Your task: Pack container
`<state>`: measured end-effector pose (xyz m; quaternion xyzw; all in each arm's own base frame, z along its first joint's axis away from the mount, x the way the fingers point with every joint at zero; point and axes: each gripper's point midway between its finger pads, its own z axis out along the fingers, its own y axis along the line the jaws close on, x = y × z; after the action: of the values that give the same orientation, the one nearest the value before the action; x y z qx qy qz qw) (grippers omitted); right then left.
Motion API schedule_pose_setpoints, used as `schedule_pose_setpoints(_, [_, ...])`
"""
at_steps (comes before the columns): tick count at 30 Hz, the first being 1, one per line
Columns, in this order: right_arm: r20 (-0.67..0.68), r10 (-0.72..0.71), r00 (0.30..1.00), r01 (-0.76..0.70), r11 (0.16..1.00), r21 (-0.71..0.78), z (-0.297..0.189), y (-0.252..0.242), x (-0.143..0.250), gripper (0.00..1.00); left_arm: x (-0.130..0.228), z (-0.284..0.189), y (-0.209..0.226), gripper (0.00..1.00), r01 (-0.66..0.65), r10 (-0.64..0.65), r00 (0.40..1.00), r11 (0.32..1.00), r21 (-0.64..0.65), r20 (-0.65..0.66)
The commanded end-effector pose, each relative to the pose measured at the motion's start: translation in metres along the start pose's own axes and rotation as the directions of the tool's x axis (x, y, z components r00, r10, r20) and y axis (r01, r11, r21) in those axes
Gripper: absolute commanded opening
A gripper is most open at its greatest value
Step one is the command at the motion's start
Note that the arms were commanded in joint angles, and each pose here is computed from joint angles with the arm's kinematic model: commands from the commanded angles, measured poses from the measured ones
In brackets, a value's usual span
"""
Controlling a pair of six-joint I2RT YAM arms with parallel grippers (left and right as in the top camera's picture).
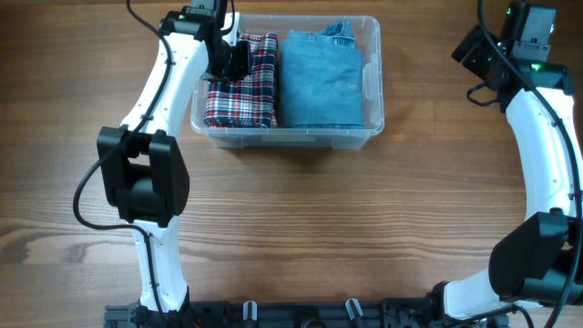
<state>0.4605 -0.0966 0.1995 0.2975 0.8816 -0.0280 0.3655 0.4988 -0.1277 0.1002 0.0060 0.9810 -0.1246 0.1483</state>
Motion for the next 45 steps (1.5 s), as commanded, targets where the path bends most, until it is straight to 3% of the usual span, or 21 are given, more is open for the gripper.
schedule_pose_setpoints(1, [-0.019, 0.002, 1.0, -0.002, 1.0, 0.002, 0.007, 0.001, 0.006, 1.0, 0.002, -0.002, 0.033, 0.11, 0.032, -0.034, 0.999, 0.993, -0.118, -0.01])
schedule_pose_setpoints(7, [-0.019, 0.002, 1.0, -0.002, 1.0, 0.001, 0.007, 0.001, 0.006, 1.0, -0.024, -0.086, -0.003, 0.14, -0.001, 0.002, 0.987, 1.0, -0.01, 0.161])
schedule_pose_setpoints(10, [-0.019, 0.002, 1.0, -0.002, 1.0, 0.002, 0.007, 0.001, 0.006, 1.0, -0.029, -0.148, -0.033, 0.31, -0.054, 0.028, 0.962, 0.995, 0.088, 0.273])
schedule_pose_setpoints(11, [-0.019, 0.002, 1.0, -0.002, 1.0, 0.001, 0.007, 0.001, 0.006, 1.0, -0.027, -0.173, -0.044, 0.38, -0.079, 0.038, 0.949, 0.989, 0.122, 0.312])
schedule_pose_setpoints(12, [-0.019, 0.002, 1.0, -0.002, 1.0, 0.002, 0.007, 0.001, 0.006, 1.0, -0.022, -0.198, -0.052, 0.62, -0.101, 0.045, 0.937, 0.984, 0.145, 0.348])
schedule_pose_setpoints(13, [-0.019, 0.002, 1.0, -0.002, 1.0, 0.002, 0.007, 0.001, 0.006, 1.0, -0.015, -0.219, -0.058, 0.8, -0.118, 0.052, 0.925, 0.981, 0.154, 0.375])
schedule_pose_setpoints(16, [-0.019, 0.002, 1.0, -0.002, 1.0, 0.002, 0.007, 0.001, 0.006, 1.0, 0.009, -0.263, -0.067, 1.0, -0.143, 0.065, 0.908, 0.977, 0.16, 0.414])
schedule_pose_setpoints(23, [-0.019, 0.002, 1.0, -0.002, 1.0, 0.002, 0.007, 0.001, 0.006, 1.0, 0.041, -0.311, -0.07, 1.0, -0.16, 0.069, 0.885, 0.974, 0.163, 0.46])
schedule_pose_setpoints(32, [-0.019, 0.002, 1.0, -0.002, 1.0, 0.002, 0.007, 0.001, 0.006, 1.0, 0.044, -0.315, -0.07, 1.0, -0.162, 0.069, 0.883, 0.973, 0.163, 0.464])
schedule_pose_setpoints(45, [-0.019, 0.003, 1.0, -0.003, 1.0, 0.002, 0.007, 0.001, 0.006, 1.0, 0.109, -0.279, -0.046, 1.0, -0.066, 0.043, 0.981, 0.991, 0.117, 0.189])
